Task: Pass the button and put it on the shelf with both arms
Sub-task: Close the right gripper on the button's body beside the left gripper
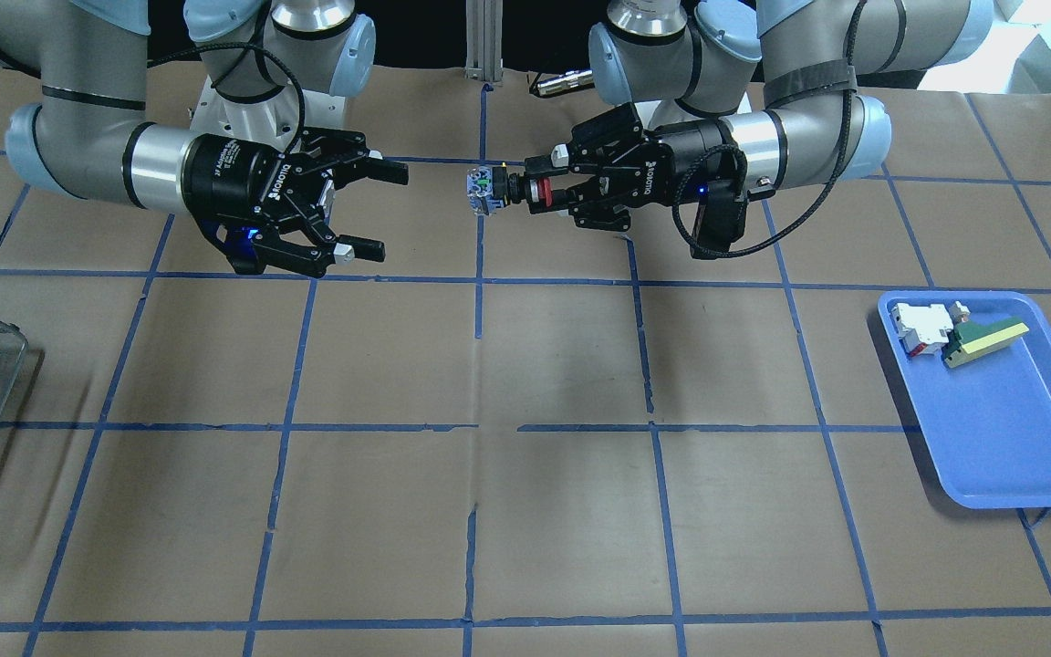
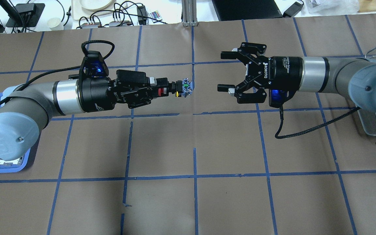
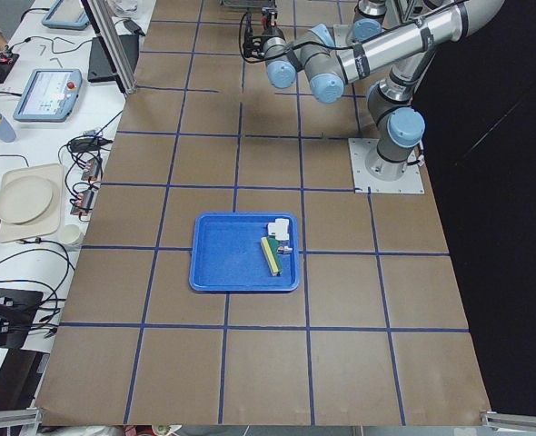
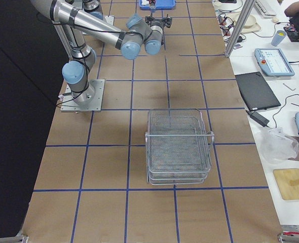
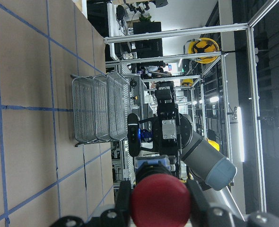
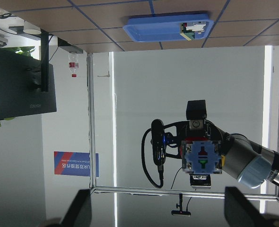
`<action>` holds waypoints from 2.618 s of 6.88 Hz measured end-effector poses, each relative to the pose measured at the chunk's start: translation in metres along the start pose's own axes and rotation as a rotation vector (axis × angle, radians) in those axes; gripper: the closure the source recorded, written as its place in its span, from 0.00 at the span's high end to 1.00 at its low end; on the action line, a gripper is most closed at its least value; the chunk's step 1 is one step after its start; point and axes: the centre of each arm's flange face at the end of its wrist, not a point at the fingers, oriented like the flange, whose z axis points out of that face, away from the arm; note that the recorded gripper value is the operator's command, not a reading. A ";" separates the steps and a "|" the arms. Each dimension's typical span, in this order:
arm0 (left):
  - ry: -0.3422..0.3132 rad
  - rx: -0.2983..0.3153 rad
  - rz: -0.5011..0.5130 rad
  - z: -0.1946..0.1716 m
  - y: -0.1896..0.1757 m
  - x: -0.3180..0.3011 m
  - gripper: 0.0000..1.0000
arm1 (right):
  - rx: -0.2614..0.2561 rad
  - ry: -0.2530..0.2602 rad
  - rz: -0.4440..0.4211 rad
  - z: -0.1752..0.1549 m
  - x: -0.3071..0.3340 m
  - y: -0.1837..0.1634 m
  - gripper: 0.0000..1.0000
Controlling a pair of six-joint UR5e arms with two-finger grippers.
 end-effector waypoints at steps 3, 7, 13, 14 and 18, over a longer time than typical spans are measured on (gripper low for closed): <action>-0.001 -0.002 0.003 0.001 0.000 0.000 0.09 | -0.032 0.025 0.021 0.025 0.017 -0.008 1.00; 0.005 0.003 -0.003 0.001 0.000 0.000 0.09 | -0.068 0.025 0.050 0.042 0.029 -0.017 1.00; 0.007 0.003 -0.002 0.001 0.000 0.000 0.09 | -0.091 0.026 0.073 0.053 0.033 -0.017 1.00; 0.007 0.003 -0.003 0.001 0.000 0.000 0.09 | -0.093 0.029 0.077 0.055 0.036 -0.018 1.00; 0.008 0.003 -0.004 0.001 0.001 -0.001 0.09 | -0.084 0.066 0.086 0.066 0.047 -0.018 1.00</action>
